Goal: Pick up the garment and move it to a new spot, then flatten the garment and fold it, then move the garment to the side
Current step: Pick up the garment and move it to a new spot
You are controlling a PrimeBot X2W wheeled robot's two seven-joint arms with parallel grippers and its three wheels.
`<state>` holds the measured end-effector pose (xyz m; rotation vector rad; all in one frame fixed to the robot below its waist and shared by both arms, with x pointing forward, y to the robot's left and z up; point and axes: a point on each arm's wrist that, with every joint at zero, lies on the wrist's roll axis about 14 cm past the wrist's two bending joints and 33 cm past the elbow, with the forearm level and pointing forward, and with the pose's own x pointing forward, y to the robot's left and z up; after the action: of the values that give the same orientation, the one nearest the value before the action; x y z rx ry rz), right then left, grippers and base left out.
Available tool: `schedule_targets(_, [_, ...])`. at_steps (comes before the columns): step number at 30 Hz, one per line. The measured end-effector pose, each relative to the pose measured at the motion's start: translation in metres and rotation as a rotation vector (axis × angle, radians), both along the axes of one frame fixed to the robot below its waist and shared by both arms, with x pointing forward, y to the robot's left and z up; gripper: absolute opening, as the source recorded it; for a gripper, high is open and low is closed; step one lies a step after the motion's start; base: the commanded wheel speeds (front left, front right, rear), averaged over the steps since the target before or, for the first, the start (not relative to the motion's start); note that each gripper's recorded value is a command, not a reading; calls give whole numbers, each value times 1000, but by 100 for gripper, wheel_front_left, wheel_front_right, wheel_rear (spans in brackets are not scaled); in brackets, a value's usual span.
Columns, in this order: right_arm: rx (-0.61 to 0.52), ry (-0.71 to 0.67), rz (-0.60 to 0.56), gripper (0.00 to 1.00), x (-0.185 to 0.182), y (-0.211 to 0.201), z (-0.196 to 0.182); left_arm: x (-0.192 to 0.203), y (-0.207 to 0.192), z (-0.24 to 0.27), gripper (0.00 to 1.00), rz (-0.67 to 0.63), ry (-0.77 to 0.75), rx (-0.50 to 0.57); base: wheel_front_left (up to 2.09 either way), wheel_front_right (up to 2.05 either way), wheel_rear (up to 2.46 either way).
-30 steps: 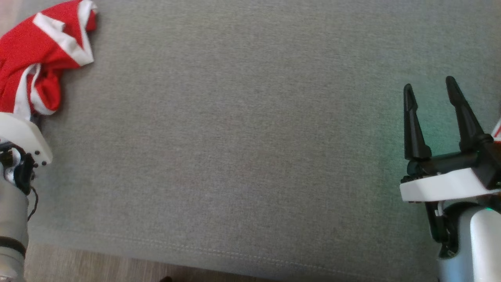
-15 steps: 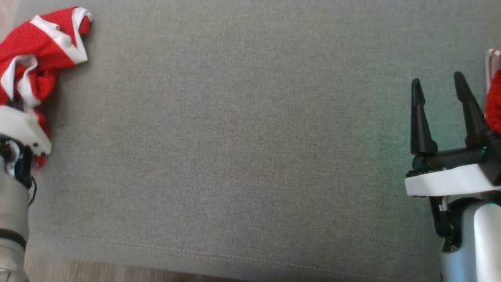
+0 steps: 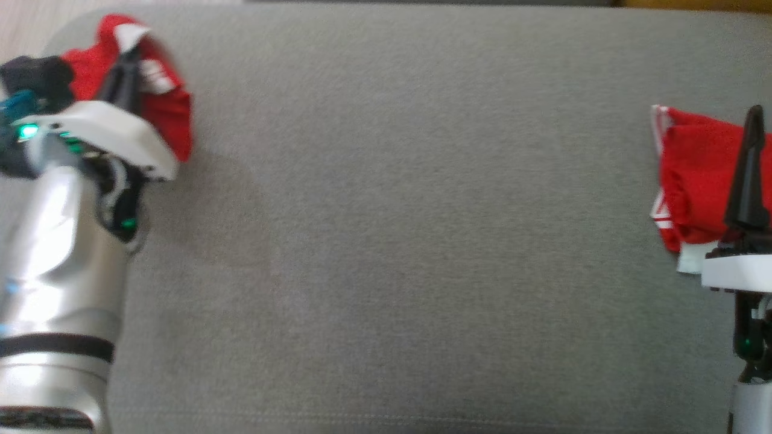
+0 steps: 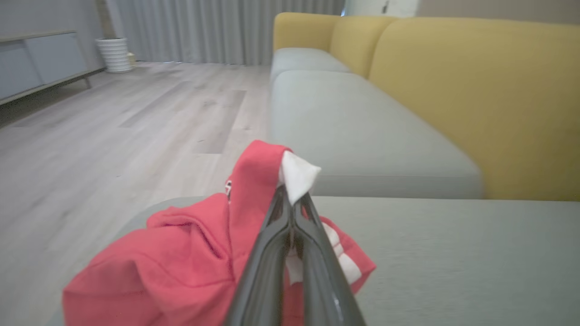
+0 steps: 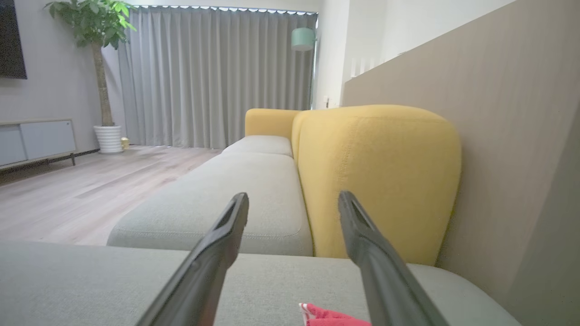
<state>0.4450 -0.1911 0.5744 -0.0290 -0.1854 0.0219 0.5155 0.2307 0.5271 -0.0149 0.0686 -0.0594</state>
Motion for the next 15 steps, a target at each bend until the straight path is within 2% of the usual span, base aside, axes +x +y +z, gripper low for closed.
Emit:
schedule_targets(7, [20,-53,-52,100,-23,-22,20,-12,-117,27,0,-265,-32,-145,0,0,0])
schedule_targets(11, [31,-60,-71,100,-32,-30,21,-26,-173,26,0,-364,1,-203,0,0,0])
schedule_targets(15, [39,-54,-88,100,-38,-37,17,-32,-211,27,0,-412,25,-272,0,0,0])
